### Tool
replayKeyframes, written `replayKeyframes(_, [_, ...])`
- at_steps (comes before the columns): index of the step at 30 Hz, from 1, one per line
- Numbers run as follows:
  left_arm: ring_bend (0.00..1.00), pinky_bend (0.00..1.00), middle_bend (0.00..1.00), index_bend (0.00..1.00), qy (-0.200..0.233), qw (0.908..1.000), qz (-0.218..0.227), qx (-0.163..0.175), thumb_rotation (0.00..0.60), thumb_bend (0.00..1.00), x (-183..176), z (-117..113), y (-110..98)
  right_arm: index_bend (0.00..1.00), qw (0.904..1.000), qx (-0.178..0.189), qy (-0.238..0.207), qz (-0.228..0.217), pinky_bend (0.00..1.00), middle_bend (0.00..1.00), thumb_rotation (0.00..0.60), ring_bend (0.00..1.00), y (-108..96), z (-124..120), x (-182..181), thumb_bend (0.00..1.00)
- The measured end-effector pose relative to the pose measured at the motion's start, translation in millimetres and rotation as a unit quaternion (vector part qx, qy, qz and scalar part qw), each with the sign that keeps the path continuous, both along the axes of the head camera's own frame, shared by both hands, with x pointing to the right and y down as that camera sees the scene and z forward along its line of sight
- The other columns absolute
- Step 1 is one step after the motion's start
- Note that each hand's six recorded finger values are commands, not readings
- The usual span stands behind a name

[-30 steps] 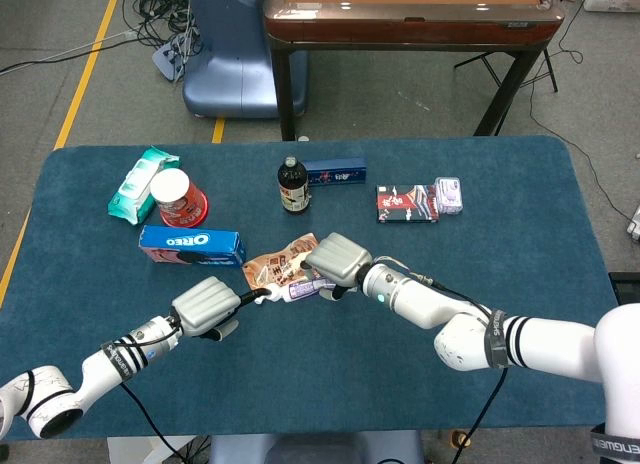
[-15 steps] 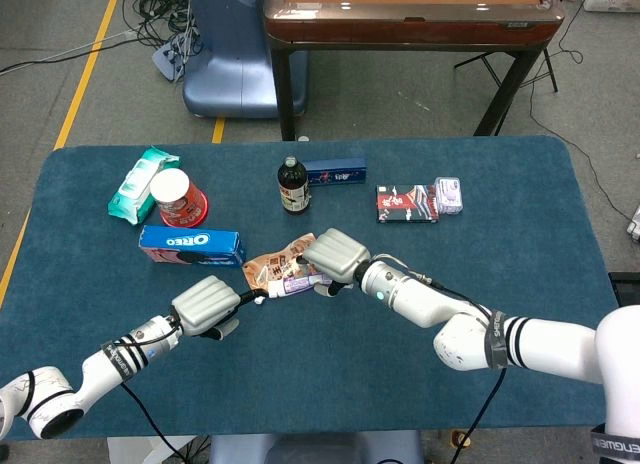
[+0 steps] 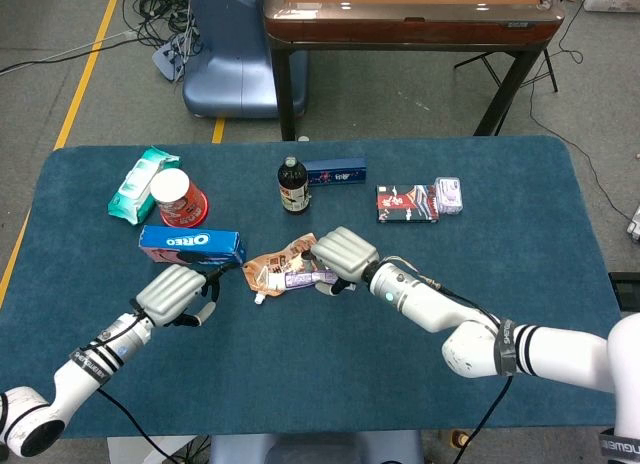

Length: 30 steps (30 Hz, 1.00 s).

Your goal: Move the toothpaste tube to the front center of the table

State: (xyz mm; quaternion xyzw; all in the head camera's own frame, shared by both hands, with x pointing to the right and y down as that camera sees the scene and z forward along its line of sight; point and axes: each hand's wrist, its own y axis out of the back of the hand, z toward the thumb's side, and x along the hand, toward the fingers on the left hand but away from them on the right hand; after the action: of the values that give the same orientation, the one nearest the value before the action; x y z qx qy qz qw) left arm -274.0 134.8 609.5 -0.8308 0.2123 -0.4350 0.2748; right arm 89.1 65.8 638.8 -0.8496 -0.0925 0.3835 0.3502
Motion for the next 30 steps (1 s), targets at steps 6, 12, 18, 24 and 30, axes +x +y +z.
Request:
replayKeyframes(6, [0.17, 0.35, 0.19, 0.0, 0.041, 0.9941, -0.098, -0.025, 0.292, 0.26, -23, -10, -4, 0.93, 0.9989, -0.015, -0.035, 0.028, 0.61, 0.87, 0.6, 0.73, 15, 2, 1, 0.97])
replayKeyframes(12, [0.14, 0.29, 0.16, 0.0, 0.075, 0.9812, -0.174, -0.04, 0.087, 0.22, -42, -18, -10, 0.94, 0.9943, -0.017, -0.082, 0.066, 0.7, 0.88, 0.6, 0.75, 29, -2, -2, 0.97])
replayKeyframes(18, [0.13, 0.28, 0.16, 0.0, 0.102, 0.9657, -0.233, -0.052, 0.014, 0.21, -57, -22, -15, 0.96, 0.9861, -0.01, -0.125, 0.11, 0.79, 0.89, 0.6, 0.77, 46, -7, -4, 0.97])
replayKeyframes(24, [0.13, 0.27, 0.15, 0.0, 0.12, 0.9531, -0.27, -0.065, 0.0, 0.2, -64, -24, -15, 0.96, 0.9794, -0.001, -0.154, 0.131, 0.8, 0.9, 0.6, 0.77, 67, -5, -12, 0.97])
replayKeyframes(30, [0.12, 0.25, 0.14, 0.0, 0.128, 0.9492, -0.281, -0.062, 0.0, 0.2, -63, -23, -15, 0.96, 0.9752, -0.007, -0.17, 0.142, 0.81, 0.9, 0.6, 0.78, 86, 7, -24, 0.97])
